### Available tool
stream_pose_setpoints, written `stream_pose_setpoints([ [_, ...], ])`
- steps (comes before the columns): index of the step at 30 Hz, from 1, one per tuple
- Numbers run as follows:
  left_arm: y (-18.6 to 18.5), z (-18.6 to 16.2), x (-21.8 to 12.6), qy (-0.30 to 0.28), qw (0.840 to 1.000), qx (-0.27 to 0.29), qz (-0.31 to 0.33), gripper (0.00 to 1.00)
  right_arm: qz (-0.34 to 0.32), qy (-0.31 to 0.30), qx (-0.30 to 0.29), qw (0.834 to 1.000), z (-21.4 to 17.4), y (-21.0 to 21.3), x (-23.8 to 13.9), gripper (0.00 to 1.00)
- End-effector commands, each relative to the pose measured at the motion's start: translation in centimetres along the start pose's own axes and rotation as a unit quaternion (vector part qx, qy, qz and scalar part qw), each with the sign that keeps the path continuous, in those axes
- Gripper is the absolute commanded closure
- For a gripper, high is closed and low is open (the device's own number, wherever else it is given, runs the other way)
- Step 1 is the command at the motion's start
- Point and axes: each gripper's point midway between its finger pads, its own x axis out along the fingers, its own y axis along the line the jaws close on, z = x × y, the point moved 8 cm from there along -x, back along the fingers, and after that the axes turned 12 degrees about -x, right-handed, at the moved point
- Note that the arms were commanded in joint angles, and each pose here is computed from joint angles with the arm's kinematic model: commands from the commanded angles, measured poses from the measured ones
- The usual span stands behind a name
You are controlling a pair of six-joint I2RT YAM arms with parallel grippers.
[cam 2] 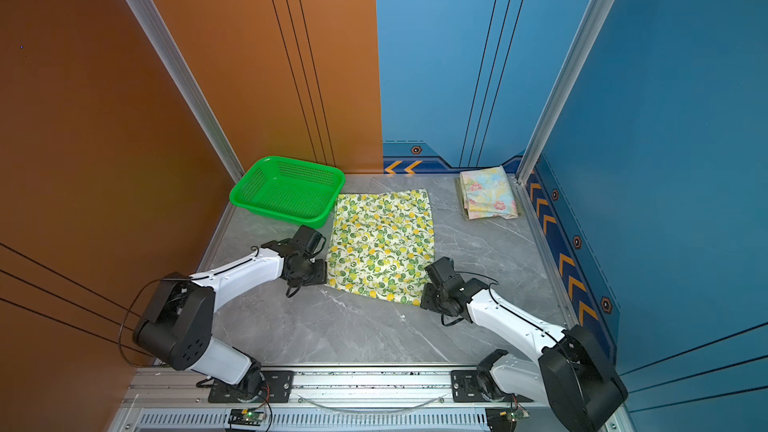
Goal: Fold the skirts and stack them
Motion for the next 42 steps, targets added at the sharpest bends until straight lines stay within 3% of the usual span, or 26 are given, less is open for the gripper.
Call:
stream_pose_setpoints([
  [1, -0.3, 0.4, 0.7, -0.012, 1.000, -0.005, -0.009, 0.49, 0.029, -0.018, 0.004, 0.999, 0.6, 0.8, 1.0, 0.59],
  [5, -1.1, 0.7, 0.1, -0.016, 0.999, 0.000, -0.032, 0.97, 0.046, -0.017, -0.003, 0.999, 1.0, 1.2, 1.1, 0.97],
  [6, -1.3, 0.7, -0.3, -0.021, 0.999, 0.002, -0.039, 1.00, 0.046, -0.024, -0.003, 0.999, 1.2, 1.2, 0.7, 1.00],
  [12, -2.9, 0.5, -4.8, -0.051, 0.996, 0.025, -0.066, 1.00, 0.042, -0.061, -0.006, 0.997, 1.9, 0.8, -3.2, 1.00],
  [17, -4.1, 2.6, -6.6, -0.074, 0.994, 0.026, -0.074, 1.00, 0.045, -0.075, 0.034, 0.996, 4.3, -0.7, -4.5, 1.00],
  [23, -5.0, 5.9, -1.9, -0.032, 0.999, 0.025, -0.035, 1.00, 0.025, -0.050, 0.049, 0.997, 7.8, -2.6, -1.5, 1.00],
  [29, -5.1, 6.1, 2.3, 0.011, 1.000, 0.023, -0.004, 1.00, 0.017, -0.011, 0.061, 0.998, 8.3, -3.8, 1.9, 1.00],
  [31, -5.0, 6.0, 2.8, 0.015, 1.000, 0.022, 0.001, 0.90, 0.014, -0.011, 0.060, 0.998, 8.4, -3.8, 2.2, 1.00],
  [35, -5.2, 6.2, 1.8, 0.007, 1.000, 0.022, -0.007, 0.54, 0.006, -0.014, 0.051, 0.999, 8.8, -3.9, 1.3, 0.68],
  [38, -5.0, 6.2, -0.1, -0.009, 1.000, 0.021, -0.010, 0.42, -0.005, -0.025, 0.041, 0.999, 8.5, -3.8, -0.5, 0.54],
  [42, -4.1, 5.3, -1.9, -0.019, 1.000, 0.014, -0.013, 0.36, -0.014, -0.034, 0.034, 0.999, 6.9, -3.9, -2.8, 0.49],
])
